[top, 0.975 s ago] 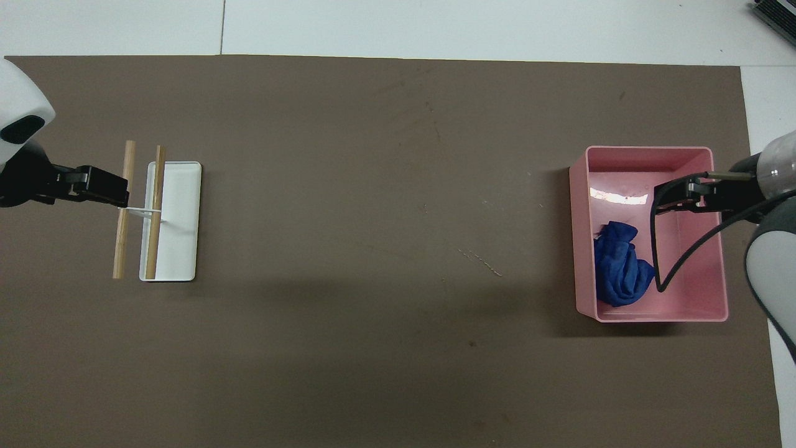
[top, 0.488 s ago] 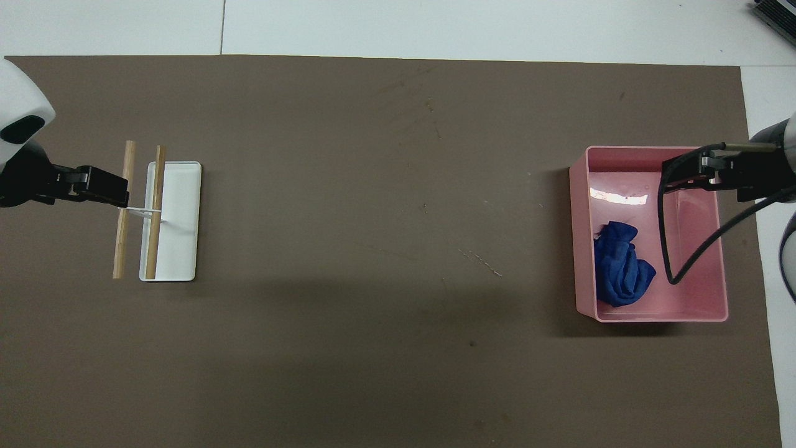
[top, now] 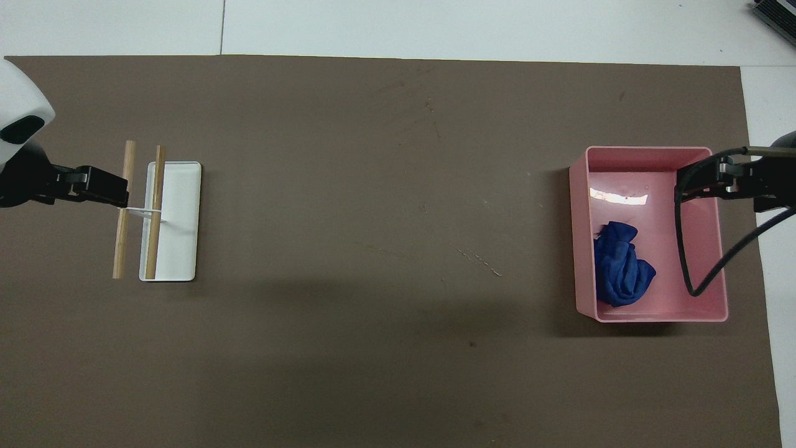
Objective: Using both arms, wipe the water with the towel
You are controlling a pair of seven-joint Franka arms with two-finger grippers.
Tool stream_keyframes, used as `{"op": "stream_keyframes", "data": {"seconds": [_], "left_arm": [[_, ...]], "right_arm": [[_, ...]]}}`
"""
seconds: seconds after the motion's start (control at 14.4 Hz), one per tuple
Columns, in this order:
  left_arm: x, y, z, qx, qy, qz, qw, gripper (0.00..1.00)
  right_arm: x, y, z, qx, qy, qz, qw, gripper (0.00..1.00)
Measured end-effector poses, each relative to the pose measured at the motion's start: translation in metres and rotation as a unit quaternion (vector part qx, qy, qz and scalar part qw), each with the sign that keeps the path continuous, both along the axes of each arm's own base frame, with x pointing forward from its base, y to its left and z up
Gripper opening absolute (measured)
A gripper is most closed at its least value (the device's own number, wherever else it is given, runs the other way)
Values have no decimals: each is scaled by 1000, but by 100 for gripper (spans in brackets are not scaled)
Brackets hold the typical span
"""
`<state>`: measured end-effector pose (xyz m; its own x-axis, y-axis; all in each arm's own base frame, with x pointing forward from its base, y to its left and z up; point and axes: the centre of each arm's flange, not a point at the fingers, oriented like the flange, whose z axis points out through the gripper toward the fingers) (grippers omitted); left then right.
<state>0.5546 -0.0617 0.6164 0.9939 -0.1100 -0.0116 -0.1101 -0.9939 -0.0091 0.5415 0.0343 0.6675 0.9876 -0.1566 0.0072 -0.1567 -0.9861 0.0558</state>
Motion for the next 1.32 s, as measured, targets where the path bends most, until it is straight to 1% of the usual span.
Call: {"op": "stream_keyframes", "data": {"seconds": [0.21,0.42,0.56,0.98,1.32], "left_arm": [[0,0,0,0,0,0,1000,100],[0,0,0,0,0,0,1000,100],[0,0,0,0,0,0,1000,100],[0,0,0,0,0,0,1000,100],[0,0,0,0,0,0,1000,100]], "right_arm": [[0,-12,-1,0,3,-11,1000,100],[-3,-14,-4,2,19,-13,1000,100],[-5,-14,-6,12,26,-13,1000,100],[-14,-18,-14,13,35,-18,999,100],[-19,-19,-23,13,34,-18,999,100]]}}
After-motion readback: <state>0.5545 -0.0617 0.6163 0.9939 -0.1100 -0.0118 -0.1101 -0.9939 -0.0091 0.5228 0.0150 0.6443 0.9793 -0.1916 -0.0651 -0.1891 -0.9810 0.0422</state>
